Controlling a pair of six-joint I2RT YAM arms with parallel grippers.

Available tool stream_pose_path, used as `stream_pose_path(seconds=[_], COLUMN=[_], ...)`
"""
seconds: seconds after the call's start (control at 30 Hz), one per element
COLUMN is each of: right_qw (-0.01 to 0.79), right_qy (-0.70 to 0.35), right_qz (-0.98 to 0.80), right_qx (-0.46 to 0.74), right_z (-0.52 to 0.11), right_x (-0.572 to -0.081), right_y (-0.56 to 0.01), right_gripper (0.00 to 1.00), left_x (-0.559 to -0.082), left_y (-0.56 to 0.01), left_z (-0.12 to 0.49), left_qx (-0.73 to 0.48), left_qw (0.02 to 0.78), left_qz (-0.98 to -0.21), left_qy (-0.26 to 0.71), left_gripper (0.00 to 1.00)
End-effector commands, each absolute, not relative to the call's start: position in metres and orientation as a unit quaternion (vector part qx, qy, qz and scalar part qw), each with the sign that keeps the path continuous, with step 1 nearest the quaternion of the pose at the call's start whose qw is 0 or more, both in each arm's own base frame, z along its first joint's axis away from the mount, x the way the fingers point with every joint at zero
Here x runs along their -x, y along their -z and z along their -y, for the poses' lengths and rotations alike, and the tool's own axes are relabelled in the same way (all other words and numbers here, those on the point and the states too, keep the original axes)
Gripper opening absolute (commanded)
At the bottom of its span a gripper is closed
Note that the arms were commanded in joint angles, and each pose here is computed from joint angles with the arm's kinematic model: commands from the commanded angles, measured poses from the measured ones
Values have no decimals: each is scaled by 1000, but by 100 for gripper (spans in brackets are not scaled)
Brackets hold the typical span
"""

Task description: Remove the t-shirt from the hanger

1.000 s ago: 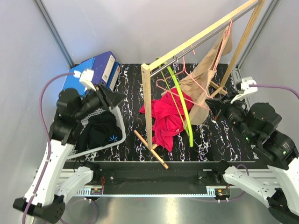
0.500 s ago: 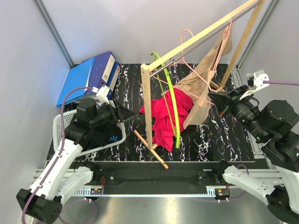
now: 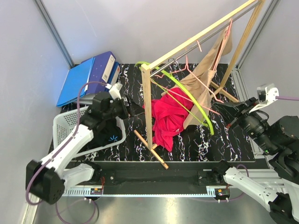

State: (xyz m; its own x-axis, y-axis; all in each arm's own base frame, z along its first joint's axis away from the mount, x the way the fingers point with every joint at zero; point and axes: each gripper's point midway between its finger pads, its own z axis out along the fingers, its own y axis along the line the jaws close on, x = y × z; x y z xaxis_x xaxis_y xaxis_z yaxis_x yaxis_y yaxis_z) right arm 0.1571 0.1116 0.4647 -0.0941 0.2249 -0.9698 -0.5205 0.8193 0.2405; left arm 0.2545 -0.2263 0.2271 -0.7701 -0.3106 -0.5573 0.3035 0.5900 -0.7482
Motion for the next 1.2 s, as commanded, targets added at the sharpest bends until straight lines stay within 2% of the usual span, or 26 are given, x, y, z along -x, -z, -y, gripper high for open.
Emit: stream_pose_path(seconds=[0.0, 0.13, 0.2, 0.23, 0.3, 0.33, 0.37, 0.47, 0.57, 0.67, 0.7, 0.83, 0.93, 0.97, 1.03, 1.07, 1.1, 1.17], right_qw=[661, 658, 654, 653, 648, 648, 647, 646, 651, 654, 654, 657, 657, 658, 659, 659, 660, 658], right_qy=[-291, -288, -280, -280, -273, -272, -267, -263, -256, -250, -250, -246, -248, -248, -246, -246, -246, -244], right_qz=[-684, -691, -698, -700, -708, -709, -712, -715, -714, -713, -713, -713, -712, -711, -710, -711, -710, -712], right_qx=[103, 89, 78, 73, 66, 61, 55, 43, 34, 27, 25, 21, 19, 18, 16, 16, 17, 16], right_z=[-111, -106, -103, -101, -99, -97, -95, -89, -82, -76, -75, -72, -70, -69, -68, -68, -68, -67], right_x=[-153, -152, -154, -154, -156, -155, -156, -154, -151, -149, -149, -148, -146, -146, -145, -145, -145, -145], right_y=[-456, -444, -435, -433, -425, -423, -420, -415, -412, -409, -408, -407, -408, -408, -408, -407, -407, -406], right_gripper=[0, 29, 38, 50, 62, 73, 77, 88, 95, 97, 98, 100, 100, 100, 100, 100, 100, 100], left_x=[-275, -291, -298, -301, -312, -318, -327, -346, -368, -389, -392, -402, -402, -399, -397, -394, -394, -392], left_y=[-236, -203, -198, -194, -179, -170, -161, -133, -124, -103, -80, -63, -53, -48, -52, -50, -56, -78], left_z=[248, 273, 283, 288, 297, 298, 302, 303, 306, 309, 309, 324, 329, 329, 334, 333, 334, 326], left_qx=[-8, -19, -25, -24, -22, -14, -3, 31, 45, 54, 62, 73, 78, 81, 72, 69, 63, 57], left_qw=[354, 332, 337, 337, 332, 331, 322, 309, 329, 334, 318, 301, 294, 287, 287, 284, 290, 311], left_qz=[-803, -820, -817, -818, -823, -829, -837, -857, -861, -871, -883, -880, -876, -877, -868, -867, -864, -859], left_qy=[479, 465, 467, 466, 460, 450, 443, 411, 384, 356, 341, 359, 373, 376, 398, 403, 408, 403], left_gripper=[84, 85, 86, 87, 88, 90, 90, 94, 99, 99, 99, 97, 88, 75, 58, 47, 24, 4])
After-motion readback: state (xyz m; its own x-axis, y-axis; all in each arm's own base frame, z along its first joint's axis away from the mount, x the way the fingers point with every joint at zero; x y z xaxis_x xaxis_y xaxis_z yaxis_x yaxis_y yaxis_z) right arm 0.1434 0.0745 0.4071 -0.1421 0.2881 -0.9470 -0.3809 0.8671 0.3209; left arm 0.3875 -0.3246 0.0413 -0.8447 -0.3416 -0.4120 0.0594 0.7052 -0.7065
